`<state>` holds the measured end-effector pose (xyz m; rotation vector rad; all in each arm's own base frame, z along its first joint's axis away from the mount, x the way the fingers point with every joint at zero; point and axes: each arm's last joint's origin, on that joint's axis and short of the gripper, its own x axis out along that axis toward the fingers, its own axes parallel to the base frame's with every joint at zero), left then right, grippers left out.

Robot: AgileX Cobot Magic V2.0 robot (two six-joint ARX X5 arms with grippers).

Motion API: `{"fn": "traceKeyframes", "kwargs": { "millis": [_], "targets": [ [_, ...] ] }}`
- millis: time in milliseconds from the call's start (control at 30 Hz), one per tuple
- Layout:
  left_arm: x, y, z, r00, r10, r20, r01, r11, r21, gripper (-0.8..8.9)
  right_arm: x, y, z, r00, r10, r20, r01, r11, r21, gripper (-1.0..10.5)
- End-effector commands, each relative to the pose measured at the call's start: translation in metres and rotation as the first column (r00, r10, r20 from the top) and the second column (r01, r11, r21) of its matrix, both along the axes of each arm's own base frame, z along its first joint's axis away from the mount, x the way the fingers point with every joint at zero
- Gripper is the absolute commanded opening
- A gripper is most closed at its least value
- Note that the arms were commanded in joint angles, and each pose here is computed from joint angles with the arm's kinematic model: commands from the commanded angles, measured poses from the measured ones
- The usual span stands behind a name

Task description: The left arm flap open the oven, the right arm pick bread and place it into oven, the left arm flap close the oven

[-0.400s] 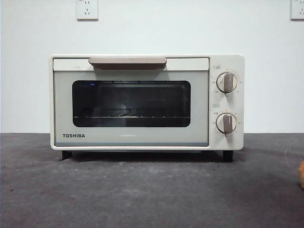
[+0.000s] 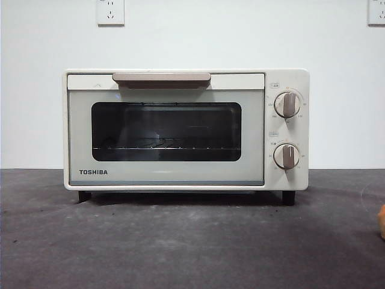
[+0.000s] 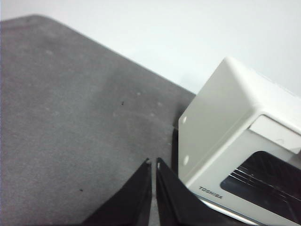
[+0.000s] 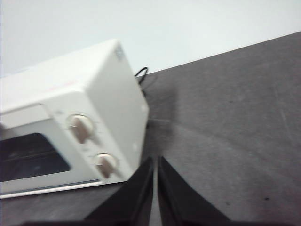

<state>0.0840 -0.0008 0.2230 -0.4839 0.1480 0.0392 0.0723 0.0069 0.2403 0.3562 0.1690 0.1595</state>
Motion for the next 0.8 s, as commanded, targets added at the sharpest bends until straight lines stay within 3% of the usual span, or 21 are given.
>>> {"fn": "traceKeyframes", "kwargs": {
  "millis": [33,167,300,433,567,800],
  "targets": [
    [0.000,-0.001,0.028,0.999,-0.041,0.005,0.041,0.998,0.039,0.17,-0.002,0.002,0.022,0.999,0.051,-0.018,-0.051,0.999,0.016,0.1],
    [0.005,-0.007,0.059,0.987,-0.160,-0.026,0.162,0.978,0.133,0.17,0.000,0.004,0.043,0.989,0.132,-0.063,-0.131,0.991,0.023,0.1],
    [0.011,-0.015,0.088,0.965,-0.256,-0.057,0.262,0.951,0.167,0.17,0.003,0.007,0.064,0.968,0.230,-0.105,-0.231,0.973,-0.002,0.1],
    [0.019,-0.024,0.111,0.903,-0.420,-0.090,0.429,0.890,0.152,0.17,0.007,0.009,0.084,0.932,0.337,-0.136,-0.344,0.938,-0.033,0.1],
    [0.028,-0.035,0.124,0.803,-0.583,-0.121,0.595,0.792,0.135,0.17,0.009,0.013,0.101,0.890,0.429,-0.155,-0.443,0.894,-0.072,0.1],
    [0.030,-0.046,0.135,0.645,-0.742,-0.184,0.764,0.625,0.159,0.17,0.010,0.019,0.114,0.826,0.517,-0.223,-0.552,0.822,-0.141,0.1]
  ]
}}
